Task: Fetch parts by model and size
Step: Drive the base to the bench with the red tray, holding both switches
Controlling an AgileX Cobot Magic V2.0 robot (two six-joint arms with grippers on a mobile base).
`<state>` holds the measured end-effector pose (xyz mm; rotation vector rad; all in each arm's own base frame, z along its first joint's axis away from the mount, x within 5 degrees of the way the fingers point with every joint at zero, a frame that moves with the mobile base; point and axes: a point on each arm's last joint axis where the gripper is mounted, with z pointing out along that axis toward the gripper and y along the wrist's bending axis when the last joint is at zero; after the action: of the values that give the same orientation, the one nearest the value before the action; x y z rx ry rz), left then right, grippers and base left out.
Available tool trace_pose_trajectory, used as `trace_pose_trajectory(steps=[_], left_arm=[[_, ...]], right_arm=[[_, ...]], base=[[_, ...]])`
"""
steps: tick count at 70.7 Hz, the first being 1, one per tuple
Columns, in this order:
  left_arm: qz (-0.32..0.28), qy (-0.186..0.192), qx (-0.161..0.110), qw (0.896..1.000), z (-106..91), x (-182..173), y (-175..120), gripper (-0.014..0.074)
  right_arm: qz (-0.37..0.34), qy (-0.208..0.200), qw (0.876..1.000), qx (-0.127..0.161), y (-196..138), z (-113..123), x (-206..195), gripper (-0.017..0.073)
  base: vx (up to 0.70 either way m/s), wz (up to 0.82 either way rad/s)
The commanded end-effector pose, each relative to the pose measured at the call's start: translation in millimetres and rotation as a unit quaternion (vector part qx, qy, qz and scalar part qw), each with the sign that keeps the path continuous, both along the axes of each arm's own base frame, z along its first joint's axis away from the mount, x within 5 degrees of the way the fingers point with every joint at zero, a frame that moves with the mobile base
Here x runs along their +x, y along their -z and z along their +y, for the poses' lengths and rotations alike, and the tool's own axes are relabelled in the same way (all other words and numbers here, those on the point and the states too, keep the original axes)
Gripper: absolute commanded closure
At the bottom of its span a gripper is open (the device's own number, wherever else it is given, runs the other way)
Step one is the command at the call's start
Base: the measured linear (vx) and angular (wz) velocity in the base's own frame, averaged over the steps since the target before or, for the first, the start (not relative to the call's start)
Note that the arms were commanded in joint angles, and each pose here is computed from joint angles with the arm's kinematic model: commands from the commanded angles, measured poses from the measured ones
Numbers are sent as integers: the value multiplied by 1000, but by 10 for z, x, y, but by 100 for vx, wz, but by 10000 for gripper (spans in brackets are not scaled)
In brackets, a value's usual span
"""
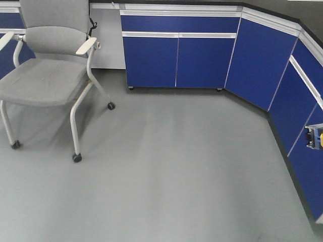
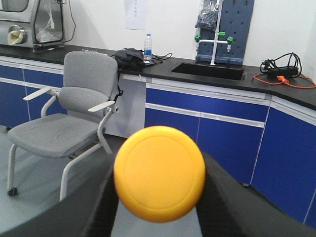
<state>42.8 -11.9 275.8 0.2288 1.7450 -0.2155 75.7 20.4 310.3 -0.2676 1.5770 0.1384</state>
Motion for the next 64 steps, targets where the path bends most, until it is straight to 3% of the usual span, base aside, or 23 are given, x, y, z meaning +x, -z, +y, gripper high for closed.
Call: trace_pose_trajectory(steps=[1,33,64], left_arm=[[-47,1,-15,999,-3,3,-156,601],[-47,1,-15,999,-3,3,-156,601],[-47,1,-15,999,-3,3,-156,601]], right_arm=[[-48,9,999,9,-154,-17,-1,569],[-48,9,999,9,-154,-17,-1,569],[-48,9,999,9,-154,-17,-1,569]], base=[[54,-1],[48,-18],[36,-85]])
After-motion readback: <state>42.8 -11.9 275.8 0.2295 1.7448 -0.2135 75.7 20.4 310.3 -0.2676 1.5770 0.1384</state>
